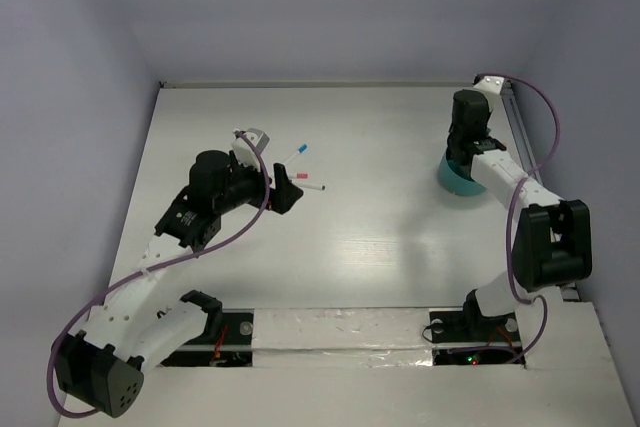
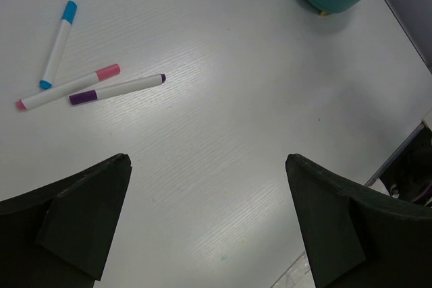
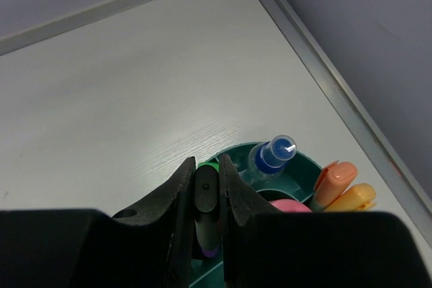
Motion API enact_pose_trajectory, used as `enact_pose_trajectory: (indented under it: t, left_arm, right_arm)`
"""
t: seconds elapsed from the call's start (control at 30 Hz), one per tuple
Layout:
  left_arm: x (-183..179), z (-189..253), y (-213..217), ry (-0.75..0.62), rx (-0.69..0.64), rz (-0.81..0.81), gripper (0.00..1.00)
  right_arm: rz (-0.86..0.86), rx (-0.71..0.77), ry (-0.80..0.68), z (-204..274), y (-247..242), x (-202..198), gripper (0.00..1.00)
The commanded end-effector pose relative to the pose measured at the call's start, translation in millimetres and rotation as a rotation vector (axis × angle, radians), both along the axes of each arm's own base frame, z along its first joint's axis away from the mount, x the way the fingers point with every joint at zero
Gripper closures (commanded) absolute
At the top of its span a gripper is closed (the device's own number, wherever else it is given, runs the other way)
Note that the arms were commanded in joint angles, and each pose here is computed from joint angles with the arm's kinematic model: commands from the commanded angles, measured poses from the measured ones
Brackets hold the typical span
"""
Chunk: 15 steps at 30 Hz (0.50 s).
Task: Sort the stationery into containers
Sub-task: Place the pen in the storage box.
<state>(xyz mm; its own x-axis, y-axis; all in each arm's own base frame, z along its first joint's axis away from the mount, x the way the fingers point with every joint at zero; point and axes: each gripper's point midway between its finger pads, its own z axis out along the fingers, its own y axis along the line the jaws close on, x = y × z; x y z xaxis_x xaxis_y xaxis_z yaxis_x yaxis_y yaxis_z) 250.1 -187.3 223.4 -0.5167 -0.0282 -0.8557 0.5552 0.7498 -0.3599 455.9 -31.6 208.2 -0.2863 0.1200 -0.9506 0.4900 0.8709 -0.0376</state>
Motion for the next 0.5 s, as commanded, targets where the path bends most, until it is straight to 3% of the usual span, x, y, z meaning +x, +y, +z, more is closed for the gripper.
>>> enact_pose_trajectory:
  t: [0.0,0.17,0.27,0.37,0.43,0.47]
  left_arm:
    - [-0.5,5.9,-0.2,-0.027,-0.010,-0.001,0.01]
    - [0.2,4.2,0.0,-0.023,-0.005,0.001,0.01]
    - [0.7,4.4,0.1,-0.023,-0.005,0.002,0.01]
    - [1.2,3.1,-0.1,-0.019,-0.003,0.002,0.01]
    - [2.0,2.9,0.6,-0.020,-0.001,0.008,0.01]
    - [1.8,2.6,0.7,-0.018,0.000,0.008,0.01]
  right_arm:
    - [-0.009,-0.015,-0.043,13.1,-2.0,14.8,1.00]
    - [0.007,-0.013,-0.023,3.9,1.2,20.2,1.00]
    - [0.021,0.001,-0.022,-0.6,4.1,19.3,0.95]
    - [0.030,0.018,-0.009,-6.1,6.7,17.2,0.82]
    - [0.022,0.035,0.007,-9.9,6.9,13.0,0.66]
    - [0.020,0.040,0.003,-8.1,7.0,12.1,0.65]
